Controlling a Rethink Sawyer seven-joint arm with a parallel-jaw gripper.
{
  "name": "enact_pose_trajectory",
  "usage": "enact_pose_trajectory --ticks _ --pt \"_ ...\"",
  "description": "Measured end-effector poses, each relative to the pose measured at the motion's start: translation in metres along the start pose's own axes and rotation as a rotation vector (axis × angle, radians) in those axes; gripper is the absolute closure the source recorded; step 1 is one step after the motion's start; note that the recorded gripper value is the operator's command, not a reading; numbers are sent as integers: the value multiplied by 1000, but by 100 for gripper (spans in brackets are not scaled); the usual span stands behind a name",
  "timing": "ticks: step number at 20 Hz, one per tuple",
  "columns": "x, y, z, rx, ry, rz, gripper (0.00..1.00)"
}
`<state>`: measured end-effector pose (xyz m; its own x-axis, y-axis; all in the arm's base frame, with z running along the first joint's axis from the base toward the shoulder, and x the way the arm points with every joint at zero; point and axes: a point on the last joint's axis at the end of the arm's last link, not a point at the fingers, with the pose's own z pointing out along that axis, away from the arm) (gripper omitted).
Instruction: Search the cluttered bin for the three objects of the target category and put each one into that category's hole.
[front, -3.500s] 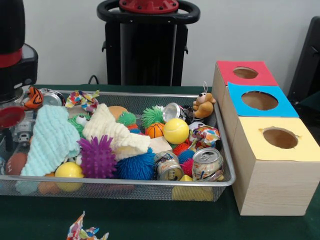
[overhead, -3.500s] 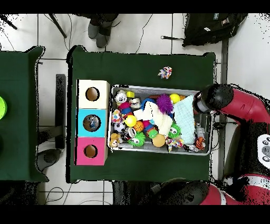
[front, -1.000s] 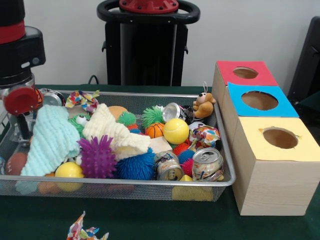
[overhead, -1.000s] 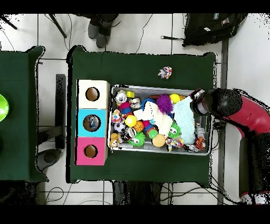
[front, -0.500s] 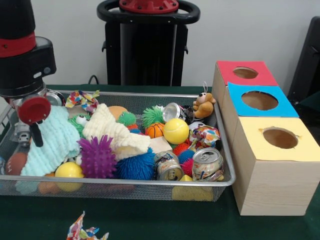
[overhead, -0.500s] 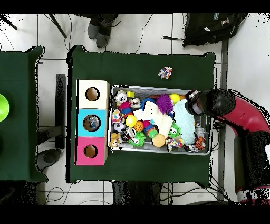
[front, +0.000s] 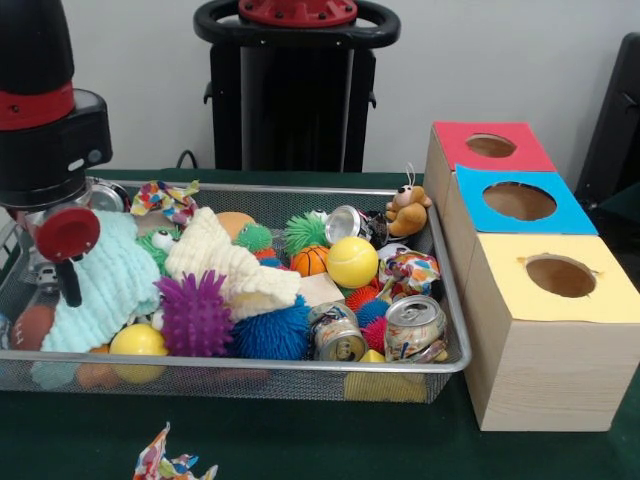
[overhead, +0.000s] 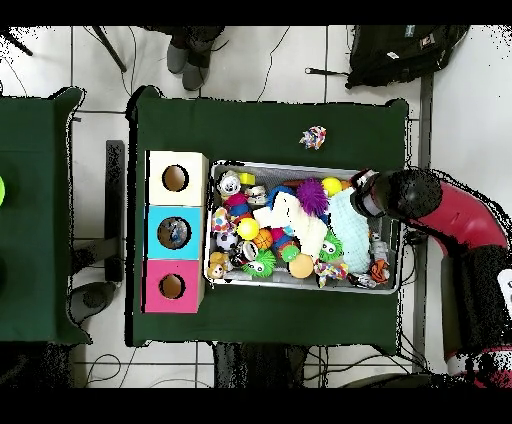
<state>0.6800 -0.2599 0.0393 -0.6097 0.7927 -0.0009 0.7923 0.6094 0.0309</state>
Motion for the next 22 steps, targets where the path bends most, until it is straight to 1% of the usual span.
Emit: enact_pose_trajectory --ticks 4,5,10,12,13,16,17,20,22 --pt "-11 -1 -4 7 -33 -13 100" --pt "-17 -1 -7 10 -51 -19 100" --pt "-35 -2 -14 17 -100 -30 100" --pt "-40 -3 -16 18 -110 -31 100" --pt "-49 -7 -18 17 -125 -22 0" --pt "-53 -10 -18 16 -128 -15 0" --pt "-60 -17 -15 13 -130 -2 0" --pt "-65 -24 -12 11 -129 12 0" --pt "-69 -34 -6 12 -122 26 0"
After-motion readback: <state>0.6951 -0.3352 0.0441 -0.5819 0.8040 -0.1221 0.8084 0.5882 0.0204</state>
